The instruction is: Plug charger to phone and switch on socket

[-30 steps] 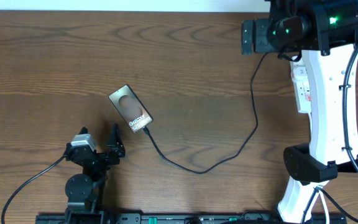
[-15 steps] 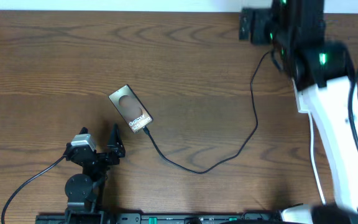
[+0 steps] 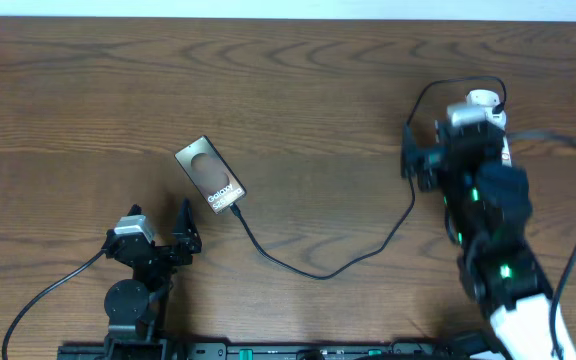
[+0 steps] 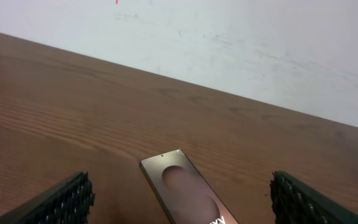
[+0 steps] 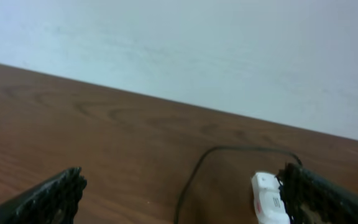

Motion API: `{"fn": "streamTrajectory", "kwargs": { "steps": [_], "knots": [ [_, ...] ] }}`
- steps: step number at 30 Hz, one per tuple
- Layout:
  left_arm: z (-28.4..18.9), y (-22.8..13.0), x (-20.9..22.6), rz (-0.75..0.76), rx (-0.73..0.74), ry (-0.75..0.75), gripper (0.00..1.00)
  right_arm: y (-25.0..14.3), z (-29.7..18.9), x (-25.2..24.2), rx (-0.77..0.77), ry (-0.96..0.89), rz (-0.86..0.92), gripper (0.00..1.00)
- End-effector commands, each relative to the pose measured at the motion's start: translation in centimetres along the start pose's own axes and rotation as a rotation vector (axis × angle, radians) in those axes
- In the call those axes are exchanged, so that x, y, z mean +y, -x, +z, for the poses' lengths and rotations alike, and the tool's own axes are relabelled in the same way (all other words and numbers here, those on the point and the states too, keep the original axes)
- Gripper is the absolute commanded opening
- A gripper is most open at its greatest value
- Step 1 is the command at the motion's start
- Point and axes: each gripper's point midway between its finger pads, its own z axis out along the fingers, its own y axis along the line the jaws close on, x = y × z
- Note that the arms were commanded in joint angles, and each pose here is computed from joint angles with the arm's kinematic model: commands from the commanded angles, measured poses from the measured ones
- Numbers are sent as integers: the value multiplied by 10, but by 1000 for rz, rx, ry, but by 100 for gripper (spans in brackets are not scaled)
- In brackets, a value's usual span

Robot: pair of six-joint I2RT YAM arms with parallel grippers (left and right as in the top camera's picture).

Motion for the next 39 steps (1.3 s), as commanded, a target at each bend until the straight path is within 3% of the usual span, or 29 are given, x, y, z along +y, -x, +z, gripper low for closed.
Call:
{"fn": "streamTrajectory", "kwargs": {
  "steps": [1, 13, 22, 39],
  "knots": [
    [1, -15, 9, 14, 44, 36, 86, -28, -18, -9, -16, -14, -23, 99],
    [1, -15, 9, 14, 44, 36, 86, -109, -54, -30, -51, -83, 7, 99],
    [1, -15, 9, 14, 44, 35, 86, -145, -61, -31, -59, -110, 1, 99],
    [1, -15, 9, 14, 44, 36, 86, -138, -72, -47, -105, -184, 4, 99]
  ]
}}
